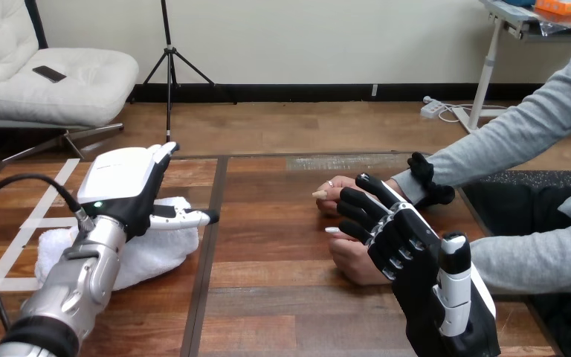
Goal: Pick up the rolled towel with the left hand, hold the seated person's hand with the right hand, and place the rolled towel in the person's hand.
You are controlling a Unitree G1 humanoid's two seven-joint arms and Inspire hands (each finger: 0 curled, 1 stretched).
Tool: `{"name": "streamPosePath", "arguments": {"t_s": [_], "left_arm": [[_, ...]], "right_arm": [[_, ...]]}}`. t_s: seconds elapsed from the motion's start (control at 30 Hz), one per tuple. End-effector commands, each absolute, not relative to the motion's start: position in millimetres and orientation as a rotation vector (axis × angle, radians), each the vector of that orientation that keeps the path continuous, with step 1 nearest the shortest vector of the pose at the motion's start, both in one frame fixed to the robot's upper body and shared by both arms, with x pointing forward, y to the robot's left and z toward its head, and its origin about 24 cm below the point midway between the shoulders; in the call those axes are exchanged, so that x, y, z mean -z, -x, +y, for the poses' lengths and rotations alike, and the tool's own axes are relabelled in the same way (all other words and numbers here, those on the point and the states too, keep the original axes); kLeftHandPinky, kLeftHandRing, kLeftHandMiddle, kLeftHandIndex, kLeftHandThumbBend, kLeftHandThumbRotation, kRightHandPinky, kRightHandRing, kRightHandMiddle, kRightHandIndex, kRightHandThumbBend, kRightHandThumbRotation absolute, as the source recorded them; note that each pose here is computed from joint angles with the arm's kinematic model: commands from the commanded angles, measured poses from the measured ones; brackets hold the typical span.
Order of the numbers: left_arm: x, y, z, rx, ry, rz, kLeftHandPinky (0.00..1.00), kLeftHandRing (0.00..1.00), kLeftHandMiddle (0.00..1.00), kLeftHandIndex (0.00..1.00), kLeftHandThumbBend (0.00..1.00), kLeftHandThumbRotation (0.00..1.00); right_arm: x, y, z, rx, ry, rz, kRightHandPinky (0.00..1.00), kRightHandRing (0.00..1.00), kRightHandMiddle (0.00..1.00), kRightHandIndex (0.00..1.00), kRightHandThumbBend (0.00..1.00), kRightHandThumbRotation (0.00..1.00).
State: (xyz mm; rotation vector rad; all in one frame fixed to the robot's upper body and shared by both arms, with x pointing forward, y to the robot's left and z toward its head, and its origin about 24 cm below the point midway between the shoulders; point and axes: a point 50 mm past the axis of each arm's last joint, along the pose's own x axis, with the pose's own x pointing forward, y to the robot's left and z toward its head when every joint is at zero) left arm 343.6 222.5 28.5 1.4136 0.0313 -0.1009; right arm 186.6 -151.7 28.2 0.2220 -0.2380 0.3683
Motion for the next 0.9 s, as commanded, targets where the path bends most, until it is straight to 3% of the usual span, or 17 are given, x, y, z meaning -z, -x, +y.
{"name": "streamPosePath", "arguments": {"t_s": [0.0,0.87], "left_arm": [[-56,-364,214,0.065,-1.448,-0.034,0.91,0.92,0.94,0.94,0.93,0.72],[-46,-365,213,0.088,-1.521,0.057,0.91,0.93,0.96,0.94,0.96,0.75]], "right_arm": [[-43,-199,-150,-0.381,-0.218,-0.332,0.89,0.88,0.87,0.87,0.88,1.00],[-43,-198,-153,-0.373,-0.206,-0.336,0.86,0.87,0.86,0.86,0.89,1.00]]}}
